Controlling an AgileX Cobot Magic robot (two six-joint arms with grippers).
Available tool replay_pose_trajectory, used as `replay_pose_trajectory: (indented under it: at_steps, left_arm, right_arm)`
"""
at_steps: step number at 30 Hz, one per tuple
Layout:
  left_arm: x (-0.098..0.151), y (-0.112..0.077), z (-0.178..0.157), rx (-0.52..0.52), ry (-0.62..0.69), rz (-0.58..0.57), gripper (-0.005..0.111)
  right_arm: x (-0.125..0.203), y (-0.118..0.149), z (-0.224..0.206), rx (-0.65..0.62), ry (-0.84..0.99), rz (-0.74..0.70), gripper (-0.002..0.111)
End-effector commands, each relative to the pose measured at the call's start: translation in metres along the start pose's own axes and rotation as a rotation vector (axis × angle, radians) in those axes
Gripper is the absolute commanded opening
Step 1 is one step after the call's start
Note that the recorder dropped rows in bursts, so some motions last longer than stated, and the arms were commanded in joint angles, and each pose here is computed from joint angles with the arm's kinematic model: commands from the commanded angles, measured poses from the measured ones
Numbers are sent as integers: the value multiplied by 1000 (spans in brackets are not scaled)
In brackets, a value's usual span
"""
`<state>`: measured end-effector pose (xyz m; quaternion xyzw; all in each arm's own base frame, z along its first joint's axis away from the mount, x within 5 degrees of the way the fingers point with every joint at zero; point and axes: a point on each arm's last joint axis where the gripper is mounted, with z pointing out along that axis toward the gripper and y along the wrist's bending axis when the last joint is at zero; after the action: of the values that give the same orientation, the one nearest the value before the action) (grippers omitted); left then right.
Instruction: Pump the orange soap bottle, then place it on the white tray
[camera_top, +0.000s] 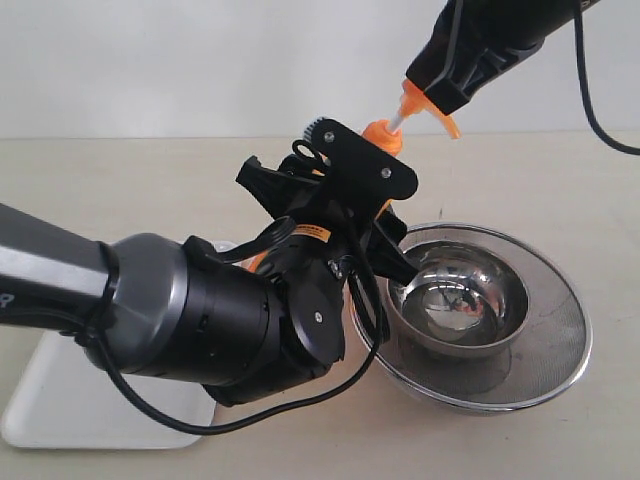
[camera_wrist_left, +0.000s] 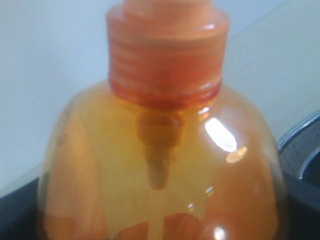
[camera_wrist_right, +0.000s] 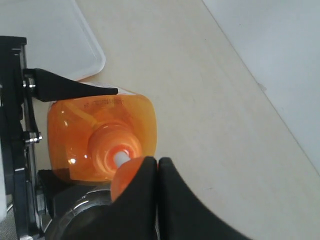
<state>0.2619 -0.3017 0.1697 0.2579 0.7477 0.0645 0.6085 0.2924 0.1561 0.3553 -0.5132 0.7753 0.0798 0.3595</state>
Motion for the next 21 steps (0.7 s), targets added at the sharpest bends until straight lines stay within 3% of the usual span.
replay_pose_trajectory:
  at_steps: [1,16,21]
  left_arm:
    - [-4,-4,-2,24,-24,-11,5]
    - [-4,-4,-2,24,-24,-11,5]
    - [-4,-4,-2,24,-24,-11,5]
  right_arm:
    - [12,12,14,-132,97,15,0]
    - [11,12,14,-130,95,10,0]
    - [3,9,0,-51,22,-2,0]
